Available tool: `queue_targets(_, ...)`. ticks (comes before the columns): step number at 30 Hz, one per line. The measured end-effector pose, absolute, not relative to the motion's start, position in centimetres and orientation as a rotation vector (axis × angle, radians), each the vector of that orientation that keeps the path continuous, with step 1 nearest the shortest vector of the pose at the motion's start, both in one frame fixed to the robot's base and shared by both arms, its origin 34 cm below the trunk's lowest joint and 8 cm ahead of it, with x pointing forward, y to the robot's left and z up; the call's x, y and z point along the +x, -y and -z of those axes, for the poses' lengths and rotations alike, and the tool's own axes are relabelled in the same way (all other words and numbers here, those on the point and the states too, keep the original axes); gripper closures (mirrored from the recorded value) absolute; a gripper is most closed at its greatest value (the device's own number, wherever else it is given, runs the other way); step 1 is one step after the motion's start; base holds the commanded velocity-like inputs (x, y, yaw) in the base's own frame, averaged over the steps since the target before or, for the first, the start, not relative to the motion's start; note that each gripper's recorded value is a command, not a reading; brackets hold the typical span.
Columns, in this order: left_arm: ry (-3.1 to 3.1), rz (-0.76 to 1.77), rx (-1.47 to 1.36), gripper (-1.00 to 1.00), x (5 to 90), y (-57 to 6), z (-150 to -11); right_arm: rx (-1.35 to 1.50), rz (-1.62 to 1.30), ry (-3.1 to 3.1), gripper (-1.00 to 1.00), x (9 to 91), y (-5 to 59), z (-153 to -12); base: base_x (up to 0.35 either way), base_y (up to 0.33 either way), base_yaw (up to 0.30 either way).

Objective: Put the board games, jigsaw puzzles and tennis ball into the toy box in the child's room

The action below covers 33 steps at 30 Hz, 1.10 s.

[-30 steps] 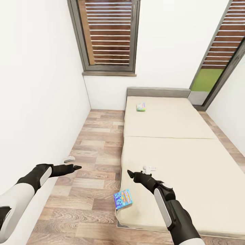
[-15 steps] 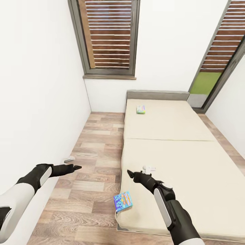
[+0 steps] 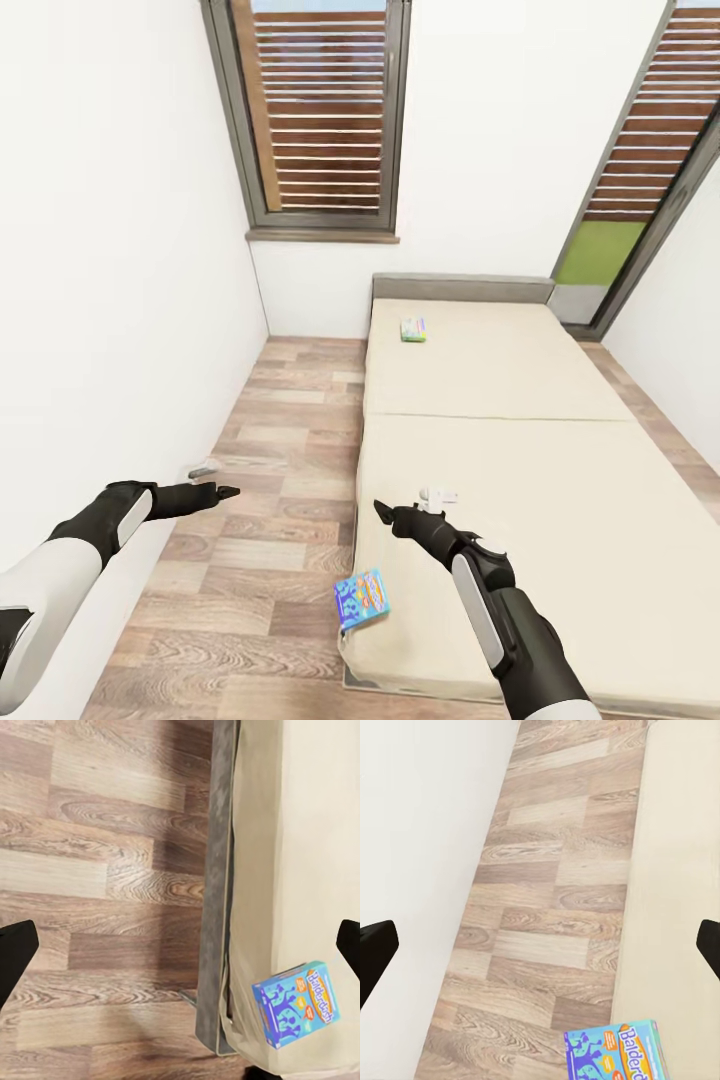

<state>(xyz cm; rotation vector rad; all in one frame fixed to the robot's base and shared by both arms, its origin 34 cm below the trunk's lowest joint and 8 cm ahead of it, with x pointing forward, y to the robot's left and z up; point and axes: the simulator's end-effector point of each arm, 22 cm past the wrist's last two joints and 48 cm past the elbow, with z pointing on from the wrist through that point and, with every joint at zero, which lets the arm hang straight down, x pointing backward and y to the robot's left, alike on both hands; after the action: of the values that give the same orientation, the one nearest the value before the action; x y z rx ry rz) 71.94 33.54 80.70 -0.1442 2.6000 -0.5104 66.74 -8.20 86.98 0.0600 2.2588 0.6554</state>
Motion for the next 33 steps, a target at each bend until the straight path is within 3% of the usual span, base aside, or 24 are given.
queue_targets(33,-2.547,0.506,-0.13,-1.0,72.9,-33.6,-84.1,0.043,-0.65,-2.206,-1.0,67.4,8.1,-90.1,0.0,0.0,0.0)
